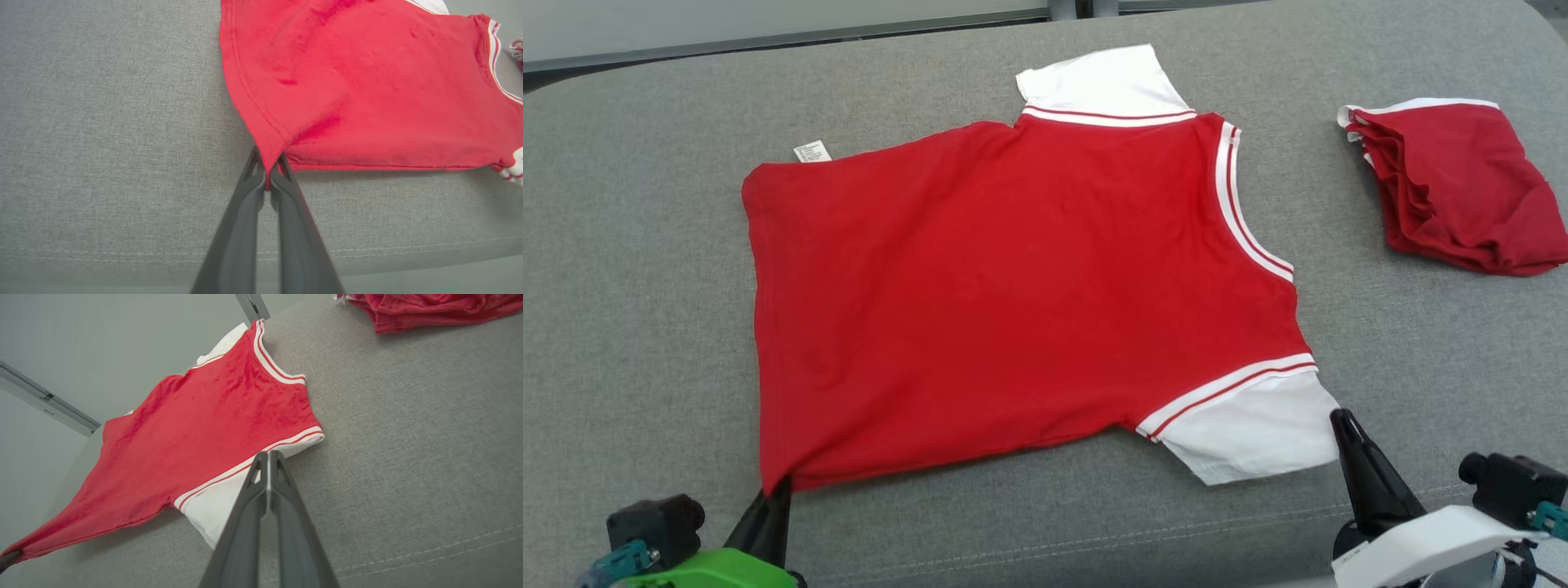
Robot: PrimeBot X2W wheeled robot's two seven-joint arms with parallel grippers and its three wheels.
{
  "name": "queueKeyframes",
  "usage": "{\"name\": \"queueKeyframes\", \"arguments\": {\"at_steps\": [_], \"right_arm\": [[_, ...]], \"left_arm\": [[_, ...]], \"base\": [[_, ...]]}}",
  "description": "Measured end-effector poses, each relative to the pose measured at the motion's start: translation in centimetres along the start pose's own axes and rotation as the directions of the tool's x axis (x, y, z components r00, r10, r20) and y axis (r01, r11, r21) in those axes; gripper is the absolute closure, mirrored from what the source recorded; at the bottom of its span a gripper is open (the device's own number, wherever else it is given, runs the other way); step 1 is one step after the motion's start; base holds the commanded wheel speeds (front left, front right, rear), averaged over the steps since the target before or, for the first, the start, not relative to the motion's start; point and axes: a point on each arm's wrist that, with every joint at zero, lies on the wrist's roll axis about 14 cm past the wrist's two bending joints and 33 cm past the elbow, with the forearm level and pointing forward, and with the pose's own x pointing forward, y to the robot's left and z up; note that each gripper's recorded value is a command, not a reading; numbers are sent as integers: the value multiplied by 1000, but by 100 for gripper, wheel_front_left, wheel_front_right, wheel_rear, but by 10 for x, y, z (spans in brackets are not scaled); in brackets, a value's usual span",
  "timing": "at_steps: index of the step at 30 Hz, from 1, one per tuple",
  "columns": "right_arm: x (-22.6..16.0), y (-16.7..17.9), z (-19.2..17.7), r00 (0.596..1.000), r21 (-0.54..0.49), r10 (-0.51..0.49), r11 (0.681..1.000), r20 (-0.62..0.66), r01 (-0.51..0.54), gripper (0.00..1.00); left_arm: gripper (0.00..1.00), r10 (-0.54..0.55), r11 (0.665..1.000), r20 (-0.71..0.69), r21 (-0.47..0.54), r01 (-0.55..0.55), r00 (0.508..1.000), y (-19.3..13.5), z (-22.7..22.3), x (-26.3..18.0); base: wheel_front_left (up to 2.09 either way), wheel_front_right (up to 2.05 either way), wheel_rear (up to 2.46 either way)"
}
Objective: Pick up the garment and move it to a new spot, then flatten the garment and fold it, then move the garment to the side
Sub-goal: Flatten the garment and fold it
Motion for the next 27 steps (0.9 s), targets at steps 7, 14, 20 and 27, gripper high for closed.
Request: {"name": "queueKeyframes", "arguments": {"at_steps": [7,14,20,27], "right_arm": [[40,17,24,997,-71,66,996,43,-63,100],[86,31,39,991,-121,117,987,71,-108,100],[124,30,38,988,-168,138,978,62,-126,100],[162,30,25,989,-189,149,972,19,-143,100]], "left_arm": [[100,-49,999,1,24,49,999,-5,15,22],[100,-56,998,18,39,55,998,0,32,44],[100,-56,998,32,30,55,998,6,38,64],[100,-47,999,-19,-5,47,999,14,28,83]], "base": [[0,0,0],[0,0,0],[0,0,0],[0,0,0]]}}
